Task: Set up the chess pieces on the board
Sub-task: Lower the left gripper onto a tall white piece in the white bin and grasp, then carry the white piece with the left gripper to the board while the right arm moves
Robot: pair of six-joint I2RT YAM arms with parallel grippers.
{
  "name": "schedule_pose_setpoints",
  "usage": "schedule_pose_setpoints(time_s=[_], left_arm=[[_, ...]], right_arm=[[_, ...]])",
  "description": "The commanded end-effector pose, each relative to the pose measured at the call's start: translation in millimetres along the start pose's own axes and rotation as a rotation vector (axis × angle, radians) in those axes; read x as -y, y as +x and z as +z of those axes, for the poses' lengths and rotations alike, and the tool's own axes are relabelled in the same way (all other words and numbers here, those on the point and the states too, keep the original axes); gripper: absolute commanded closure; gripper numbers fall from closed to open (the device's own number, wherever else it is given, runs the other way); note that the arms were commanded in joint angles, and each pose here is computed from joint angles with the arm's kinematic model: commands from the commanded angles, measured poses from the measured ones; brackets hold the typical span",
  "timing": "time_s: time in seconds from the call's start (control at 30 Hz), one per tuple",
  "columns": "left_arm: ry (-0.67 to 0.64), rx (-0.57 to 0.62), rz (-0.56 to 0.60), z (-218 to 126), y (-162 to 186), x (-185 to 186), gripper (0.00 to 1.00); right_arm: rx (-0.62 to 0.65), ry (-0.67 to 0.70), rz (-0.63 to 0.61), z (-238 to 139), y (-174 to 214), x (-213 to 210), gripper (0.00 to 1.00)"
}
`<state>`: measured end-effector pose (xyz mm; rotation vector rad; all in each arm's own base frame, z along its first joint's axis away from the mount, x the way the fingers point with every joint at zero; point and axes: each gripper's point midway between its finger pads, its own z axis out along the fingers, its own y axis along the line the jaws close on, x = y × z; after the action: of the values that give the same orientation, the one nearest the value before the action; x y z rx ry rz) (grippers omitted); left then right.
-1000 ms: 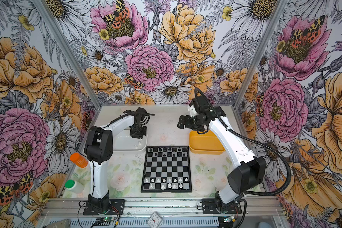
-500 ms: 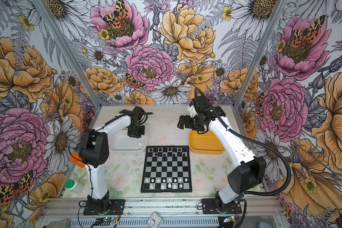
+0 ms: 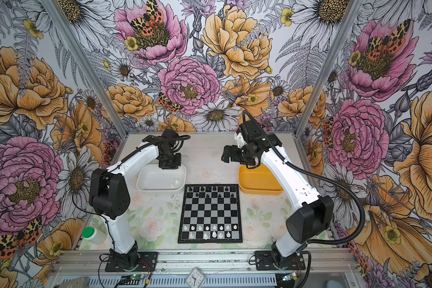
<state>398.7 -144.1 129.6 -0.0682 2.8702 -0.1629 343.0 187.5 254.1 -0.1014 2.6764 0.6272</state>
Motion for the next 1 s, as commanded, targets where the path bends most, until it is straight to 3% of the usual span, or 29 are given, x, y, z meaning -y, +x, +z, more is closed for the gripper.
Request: schedule_pose_setpoints(time_s=[0.0, 0.07, 0.53, 0.8, 0.97], left_arm=[[0.061, 0.039, 0.007, -20.0, -1.5, 10.2, 0.87], [0.082, 0.070, 0.018, -36.7, 0.0, 14.0, 0.87], [0.090, 0.089, 0.072, -60.5, 35.4, 44.5, 0.88], [0.094, 0.106, 0.118, -70.1, 81.1, 100.3, 0.88], [0.108, 0.118, 0.172, -76.7, 116.0, 138.5, 0.88]], right_arm=[[0.027, -0.006, 0.001, -2.5, -10.1, -6.7, 0.04], [0.030, -0.009, 0.000, -3.5, -11.2, -7.4, 0.04], [0.013, 0.041, -0.003, -25.7, 18.4, 20.1, 0.04], [-0.028, 0.099, -0.016, -65.4, 64.9, 45.6, 0.03], [-0.077, 0.272, 0.057, -90.3, 100.4, 79.7, 0.02]])
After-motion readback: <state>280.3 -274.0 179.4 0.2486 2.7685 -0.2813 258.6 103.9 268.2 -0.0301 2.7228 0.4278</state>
